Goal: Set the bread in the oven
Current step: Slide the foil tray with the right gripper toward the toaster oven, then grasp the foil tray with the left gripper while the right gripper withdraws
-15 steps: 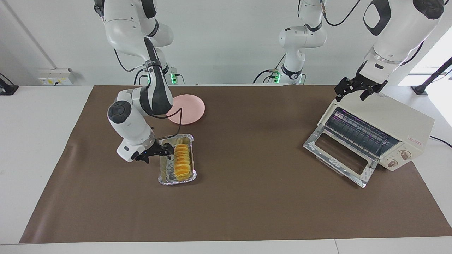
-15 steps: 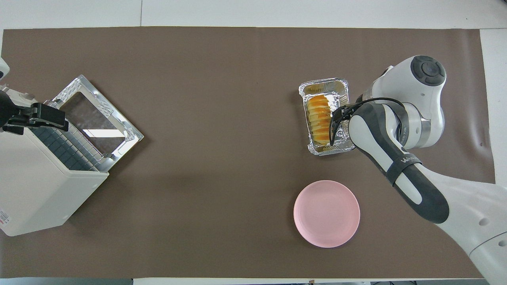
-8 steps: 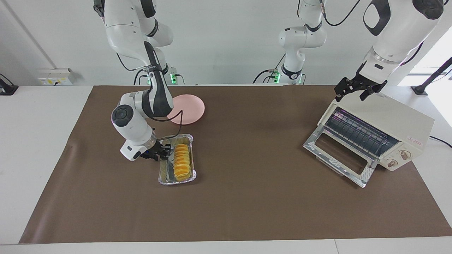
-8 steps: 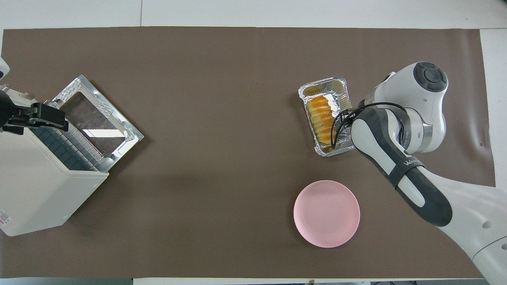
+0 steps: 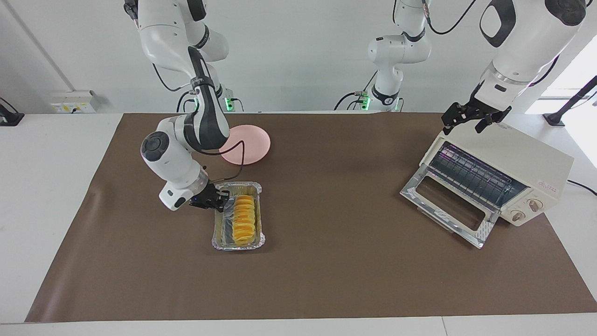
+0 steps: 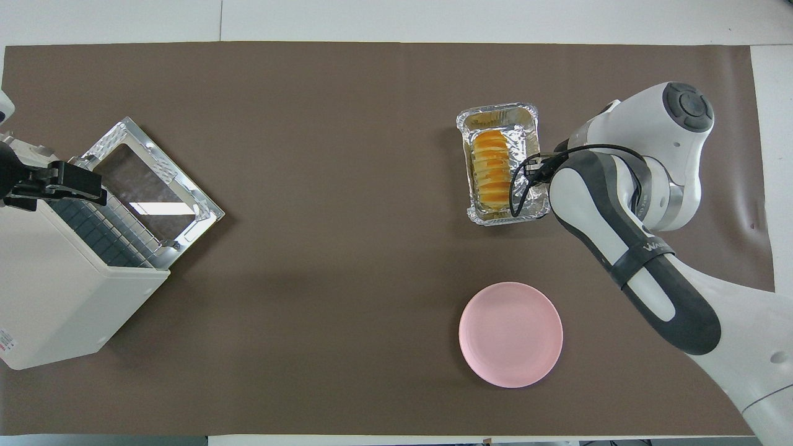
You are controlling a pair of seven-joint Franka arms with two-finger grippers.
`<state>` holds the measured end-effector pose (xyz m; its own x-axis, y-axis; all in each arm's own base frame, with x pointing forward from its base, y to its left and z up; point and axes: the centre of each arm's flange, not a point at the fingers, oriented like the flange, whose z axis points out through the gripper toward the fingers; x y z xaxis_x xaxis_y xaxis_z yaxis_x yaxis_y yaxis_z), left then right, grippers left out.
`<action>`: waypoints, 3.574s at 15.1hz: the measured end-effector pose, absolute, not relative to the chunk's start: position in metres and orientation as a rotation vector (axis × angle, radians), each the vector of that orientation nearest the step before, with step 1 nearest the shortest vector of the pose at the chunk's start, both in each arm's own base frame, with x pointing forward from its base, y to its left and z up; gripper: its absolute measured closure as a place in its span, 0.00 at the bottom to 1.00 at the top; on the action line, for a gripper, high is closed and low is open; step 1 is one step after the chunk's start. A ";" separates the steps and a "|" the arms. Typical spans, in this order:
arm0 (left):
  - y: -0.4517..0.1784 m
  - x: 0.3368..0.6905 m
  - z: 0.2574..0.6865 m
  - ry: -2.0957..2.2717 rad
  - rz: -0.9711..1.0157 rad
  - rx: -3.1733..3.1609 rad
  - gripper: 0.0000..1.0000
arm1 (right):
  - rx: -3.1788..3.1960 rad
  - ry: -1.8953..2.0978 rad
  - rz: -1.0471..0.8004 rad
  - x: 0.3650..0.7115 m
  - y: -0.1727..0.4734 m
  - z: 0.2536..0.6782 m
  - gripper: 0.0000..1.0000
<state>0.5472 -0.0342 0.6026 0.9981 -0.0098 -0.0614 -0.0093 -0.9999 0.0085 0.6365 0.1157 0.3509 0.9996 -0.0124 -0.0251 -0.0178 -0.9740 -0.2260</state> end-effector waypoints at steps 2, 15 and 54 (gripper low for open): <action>-0.034 0.547 0.603 -0.015 -0.096 3.132 0.00 | -2.894 0.091 0.032 0.642 0.164 0.390 0.98; -0.034 0.547 0.603 -0.015 -0.096 3.132 0.00 | -2.734 0.256 -0.104 0.592 0.434 0.346 0.98; -0.364 0.620 0.359 -0.230 -0.070 3.144 0.00 | -3.051 -0.210 0.018 0.543 0.096 0.566 0.00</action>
<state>0.6199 -0.3643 0.3594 0.9884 -0.1454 -0.0450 -0.1459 -0.9893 -0.0083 0.5428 0.0957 0.5661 0.9905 0.1375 -0.0057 0.1366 -0.9871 -0.0840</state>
